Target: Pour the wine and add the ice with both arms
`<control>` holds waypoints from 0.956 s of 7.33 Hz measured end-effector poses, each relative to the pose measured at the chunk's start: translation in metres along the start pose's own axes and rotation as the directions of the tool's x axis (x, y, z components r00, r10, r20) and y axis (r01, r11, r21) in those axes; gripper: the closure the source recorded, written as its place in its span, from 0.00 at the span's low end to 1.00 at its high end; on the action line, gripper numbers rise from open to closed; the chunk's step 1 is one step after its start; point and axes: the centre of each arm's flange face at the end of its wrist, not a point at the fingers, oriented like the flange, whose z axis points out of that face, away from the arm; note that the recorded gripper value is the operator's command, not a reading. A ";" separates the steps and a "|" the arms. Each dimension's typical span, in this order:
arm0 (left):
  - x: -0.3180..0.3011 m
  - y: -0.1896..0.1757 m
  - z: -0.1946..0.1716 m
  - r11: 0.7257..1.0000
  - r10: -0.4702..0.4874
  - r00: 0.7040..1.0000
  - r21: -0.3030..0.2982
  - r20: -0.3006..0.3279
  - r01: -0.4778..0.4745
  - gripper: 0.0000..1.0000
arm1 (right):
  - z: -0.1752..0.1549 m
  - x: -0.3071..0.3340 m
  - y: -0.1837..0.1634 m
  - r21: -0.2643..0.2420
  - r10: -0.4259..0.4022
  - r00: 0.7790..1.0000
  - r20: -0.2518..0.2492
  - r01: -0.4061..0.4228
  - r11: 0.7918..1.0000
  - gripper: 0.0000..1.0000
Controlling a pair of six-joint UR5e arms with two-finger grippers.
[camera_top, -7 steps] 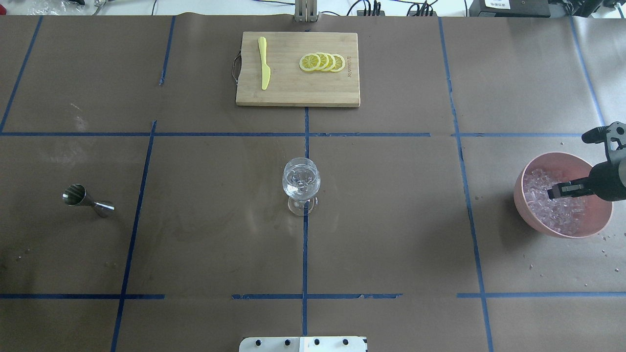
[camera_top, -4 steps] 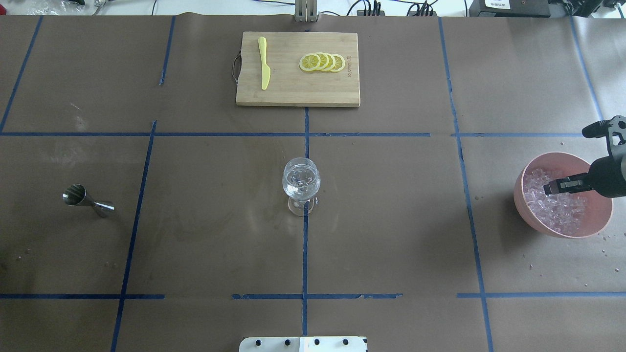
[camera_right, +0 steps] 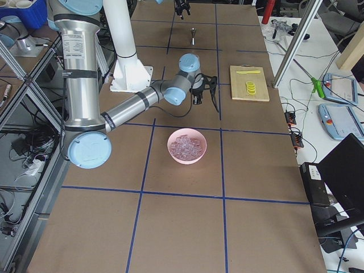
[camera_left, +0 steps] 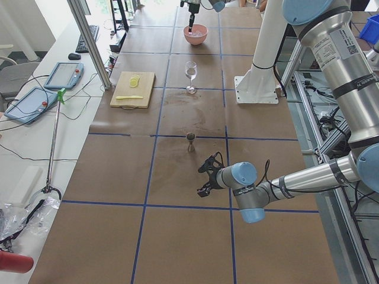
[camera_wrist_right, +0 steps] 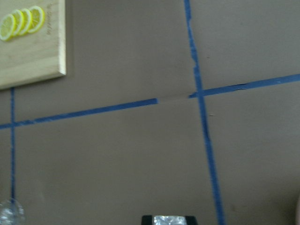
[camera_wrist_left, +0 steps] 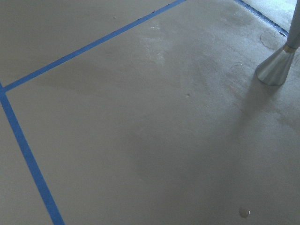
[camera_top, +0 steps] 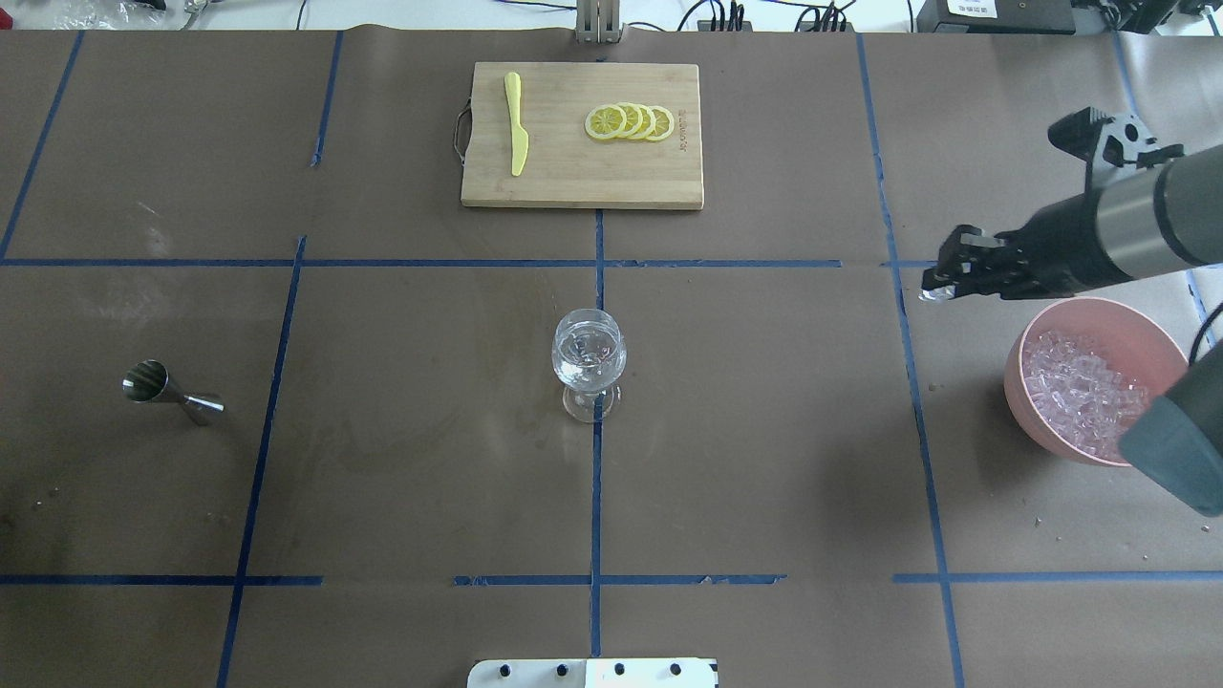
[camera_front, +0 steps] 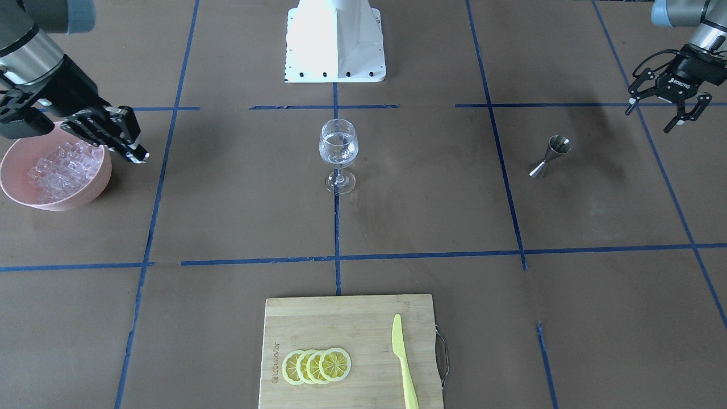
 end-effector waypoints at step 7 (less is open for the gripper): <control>0.000 -0.001 0.000 1.000 -0.003 1.000 0.007 -0.002 0.003 0.00 | 0.064 -0.250 0.162 0.036 0.304 0.948 0.090 -0.308 0.951 1.00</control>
